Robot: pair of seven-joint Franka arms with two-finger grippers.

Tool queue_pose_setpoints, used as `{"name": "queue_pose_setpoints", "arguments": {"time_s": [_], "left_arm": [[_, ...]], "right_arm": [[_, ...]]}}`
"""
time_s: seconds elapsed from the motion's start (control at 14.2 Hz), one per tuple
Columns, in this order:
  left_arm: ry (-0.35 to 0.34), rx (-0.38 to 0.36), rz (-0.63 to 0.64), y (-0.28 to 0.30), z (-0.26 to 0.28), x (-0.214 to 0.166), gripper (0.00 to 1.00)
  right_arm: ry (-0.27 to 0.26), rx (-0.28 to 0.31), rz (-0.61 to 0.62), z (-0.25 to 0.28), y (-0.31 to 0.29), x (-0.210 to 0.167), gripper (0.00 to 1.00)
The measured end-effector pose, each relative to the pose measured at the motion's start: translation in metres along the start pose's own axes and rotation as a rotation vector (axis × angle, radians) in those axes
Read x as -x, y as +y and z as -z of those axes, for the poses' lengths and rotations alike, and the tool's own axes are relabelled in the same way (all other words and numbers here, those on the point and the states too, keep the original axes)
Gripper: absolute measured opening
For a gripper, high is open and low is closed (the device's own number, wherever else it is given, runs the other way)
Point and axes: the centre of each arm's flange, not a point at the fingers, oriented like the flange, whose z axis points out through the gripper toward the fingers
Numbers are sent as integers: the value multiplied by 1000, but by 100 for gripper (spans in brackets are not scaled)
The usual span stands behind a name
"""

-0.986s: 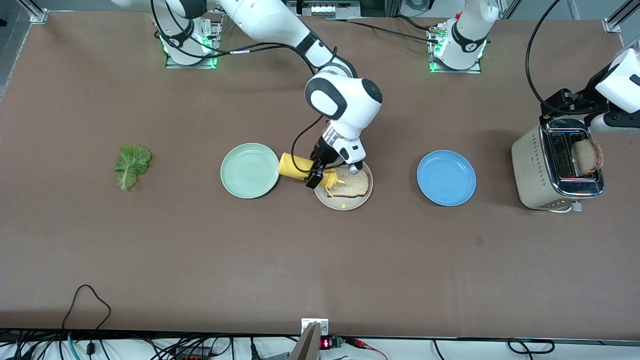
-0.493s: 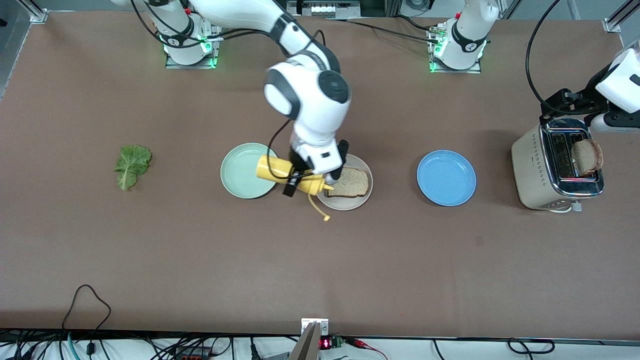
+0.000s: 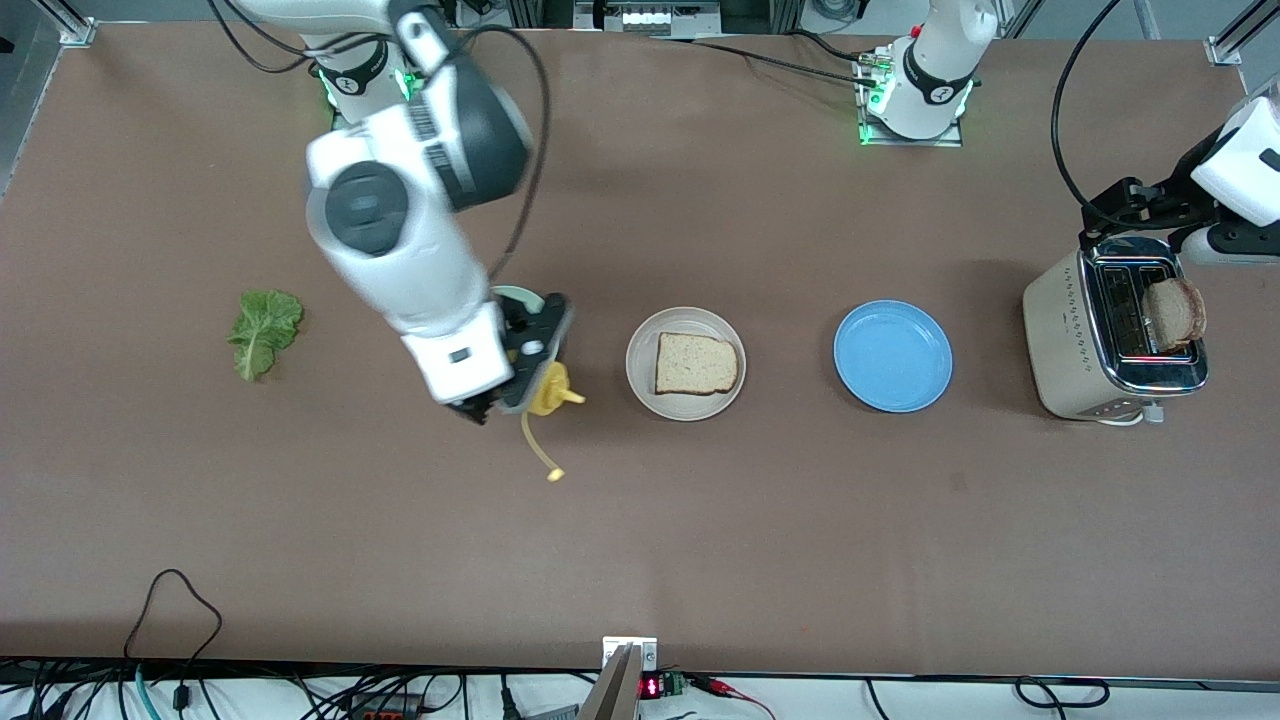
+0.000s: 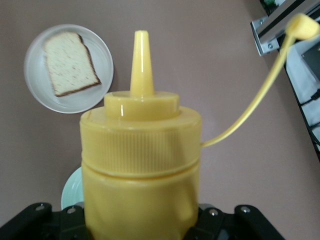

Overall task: Make sandwich in beige plate with both arms
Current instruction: 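Carry the yellow bottle back beside the lettuce with the right gripper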

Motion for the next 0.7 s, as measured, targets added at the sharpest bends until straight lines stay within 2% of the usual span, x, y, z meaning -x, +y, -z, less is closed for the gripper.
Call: {"name": "queue_pose_setpoints", "arguments": {"time_s": [0.42, 0.7], "left_arm": [[0, 0, 0, 0, 0, 0, 100], [0, 0, 0, 0, 0, 0, 100]], "right_arm": [[261, -158, 82, 22, 64, 95, 40], [477, -231, 147, 3, 93, 181, 40]]}}
